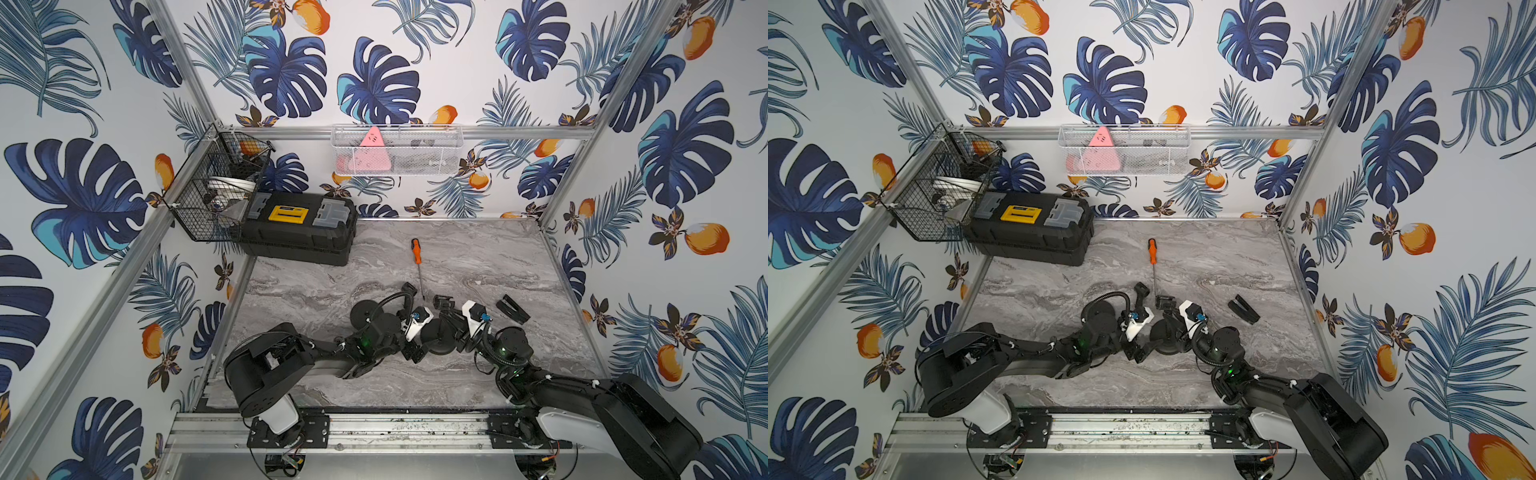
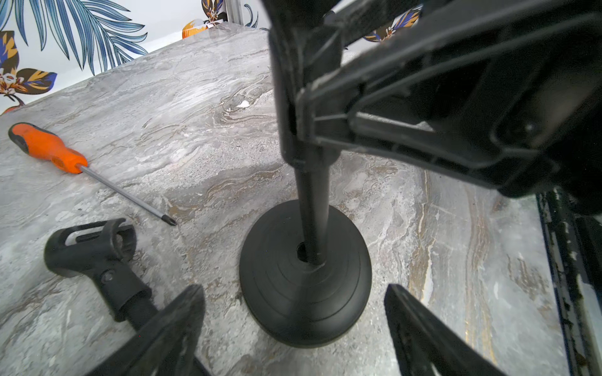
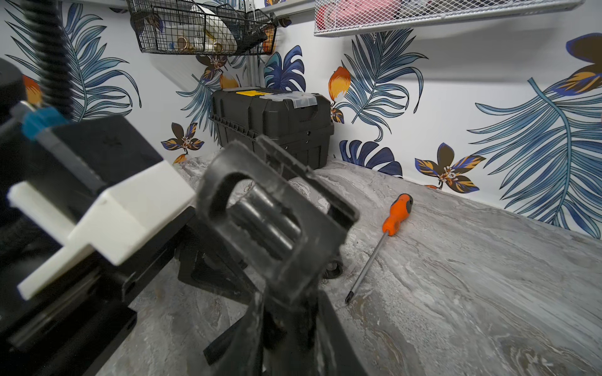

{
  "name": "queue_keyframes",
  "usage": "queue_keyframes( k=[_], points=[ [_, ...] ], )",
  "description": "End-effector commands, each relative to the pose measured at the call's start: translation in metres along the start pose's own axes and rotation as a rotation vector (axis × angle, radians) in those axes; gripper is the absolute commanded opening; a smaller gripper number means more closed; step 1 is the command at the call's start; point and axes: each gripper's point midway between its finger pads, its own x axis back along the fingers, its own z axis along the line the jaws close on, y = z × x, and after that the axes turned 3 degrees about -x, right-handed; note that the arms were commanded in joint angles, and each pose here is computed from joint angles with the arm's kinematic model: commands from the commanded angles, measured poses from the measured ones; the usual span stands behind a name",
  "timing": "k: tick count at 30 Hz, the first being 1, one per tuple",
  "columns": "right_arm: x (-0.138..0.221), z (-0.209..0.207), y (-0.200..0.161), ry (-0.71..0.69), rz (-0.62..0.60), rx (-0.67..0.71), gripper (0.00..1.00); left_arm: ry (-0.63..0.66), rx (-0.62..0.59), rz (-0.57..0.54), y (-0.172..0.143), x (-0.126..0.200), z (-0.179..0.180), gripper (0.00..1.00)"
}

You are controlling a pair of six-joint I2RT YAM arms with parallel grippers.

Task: Assemble a microphone stand
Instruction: Hold the microphone stand pole at the microphone stand base.

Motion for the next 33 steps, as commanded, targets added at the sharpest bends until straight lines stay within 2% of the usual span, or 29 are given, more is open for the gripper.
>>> queue_keyframes(
  k=[1, 8, 33],
  points=[
    [-0.001, 0.001, 0.009, 0.003, -0.029, 0.004, 0.16, 0.022, 0.006, -0.086, 0.027, -0.001, -0.003, 0.9],
    [-0.003, -0.001, 0.007, -0.003, -0.015, 0.016, 0.16, 0.044, -0.021, -0.115, 0.039, 0.008, -0.005, 0.89],
    [-0.004, -0.002, 0.011, -0.008, -0.055, 0.045, 0.16, 0.048, -0.029, -0.093, 0.028, 0.006, -0.005, 0.89]
  ],
)
